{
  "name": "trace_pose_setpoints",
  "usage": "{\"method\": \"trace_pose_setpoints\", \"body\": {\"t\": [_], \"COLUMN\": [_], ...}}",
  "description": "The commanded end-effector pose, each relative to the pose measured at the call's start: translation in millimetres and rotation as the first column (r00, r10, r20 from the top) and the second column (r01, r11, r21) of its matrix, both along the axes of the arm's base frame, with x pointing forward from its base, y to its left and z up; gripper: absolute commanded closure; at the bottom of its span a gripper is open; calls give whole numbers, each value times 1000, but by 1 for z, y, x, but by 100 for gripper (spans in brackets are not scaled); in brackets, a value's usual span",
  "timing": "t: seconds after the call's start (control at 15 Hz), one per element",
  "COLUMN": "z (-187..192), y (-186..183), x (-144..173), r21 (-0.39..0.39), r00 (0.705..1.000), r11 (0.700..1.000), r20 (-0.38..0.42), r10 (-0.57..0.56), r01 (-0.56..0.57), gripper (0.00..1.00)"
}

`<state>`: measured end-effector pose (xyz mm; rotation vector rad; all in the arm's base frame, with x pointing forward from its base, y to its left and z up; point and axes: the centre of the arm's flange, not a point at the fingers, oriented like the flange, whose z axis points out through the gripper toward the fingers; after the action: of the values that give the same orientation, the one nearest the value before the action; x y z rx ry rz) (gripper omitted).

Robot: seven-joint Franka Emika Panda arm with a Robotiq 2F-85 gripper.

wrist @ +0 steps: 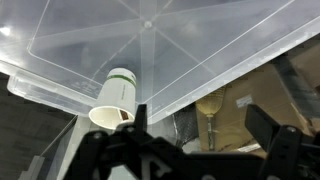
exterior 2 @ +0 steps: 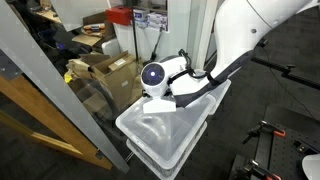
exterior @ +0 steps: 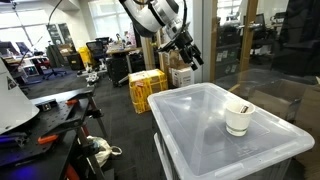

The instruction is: Put the marker inside the mug cup

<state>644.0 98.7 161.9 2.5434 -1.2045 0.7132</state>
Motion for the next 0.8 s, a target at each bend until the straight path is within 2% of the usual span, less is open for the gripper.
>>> {"method": "trace_pose_setpoints", "body": {"t": [0.0,0.27,0.4,0.73], "z": [18,23,25,31], "y": [6,12,17,22], "x": [-9,-14,-19,-28], "r21": [63,133,161,239], "r00": [990,943,905,787], "r11": [991,951,922,833], "r20": [-80,-154,-190,-275], "r10": [120,296,380,551], "r01": [-115,-277,-353,-499], "gripper": [0,0,0,0]}}
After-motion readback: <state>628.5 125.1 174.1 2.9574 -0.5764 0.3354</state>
